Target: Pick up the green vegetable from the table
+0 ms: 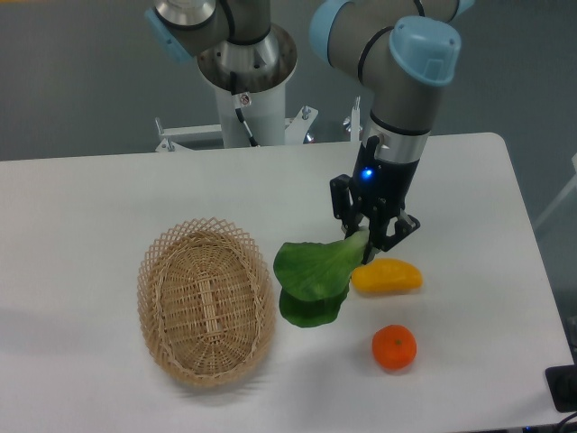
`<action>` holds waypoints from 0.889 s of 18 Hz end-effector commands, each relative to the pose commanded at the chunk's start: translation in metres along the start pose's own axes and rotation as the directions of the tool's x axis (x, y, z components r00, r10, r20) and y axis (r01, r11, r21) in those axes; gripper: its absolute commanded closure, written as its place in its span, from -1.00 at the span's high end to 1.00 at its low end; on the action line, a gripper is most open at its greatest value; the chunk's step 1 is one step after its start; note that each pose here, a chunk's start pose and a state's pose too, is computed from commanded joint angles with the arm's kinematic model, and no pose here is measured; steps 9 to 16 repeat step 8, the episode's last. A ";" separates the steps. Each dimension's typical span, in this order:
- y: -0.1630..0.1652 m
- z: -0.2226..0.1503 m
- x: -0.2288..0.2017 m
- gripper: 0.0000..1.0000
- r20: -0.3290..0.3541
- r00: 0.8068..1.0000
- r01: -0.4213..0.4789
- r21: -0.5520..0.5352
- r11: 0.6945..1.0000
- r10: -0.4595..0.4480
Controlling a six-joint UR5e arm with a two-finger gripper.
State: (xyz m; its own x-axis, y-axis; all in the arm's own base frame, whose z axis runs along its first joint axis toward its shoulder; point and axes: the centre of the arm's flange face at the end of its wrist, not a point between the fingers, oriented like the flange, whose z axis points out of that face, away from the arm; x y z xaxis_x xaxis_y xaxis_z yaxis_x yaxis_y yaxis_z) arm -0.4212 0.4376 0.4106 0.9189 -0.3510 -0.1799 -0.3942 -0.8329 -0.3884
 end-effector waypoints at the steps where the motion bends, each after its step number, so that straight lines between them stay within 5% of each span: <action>1: -0.002 -0.002 -0.001 -0.26 0.004 1.000 0.000 0.001 1.000 0.000; 16: -0.001 -0.003 -0.001 -0.26 0.006 1.000 0.001 0.001 1.000 -0.001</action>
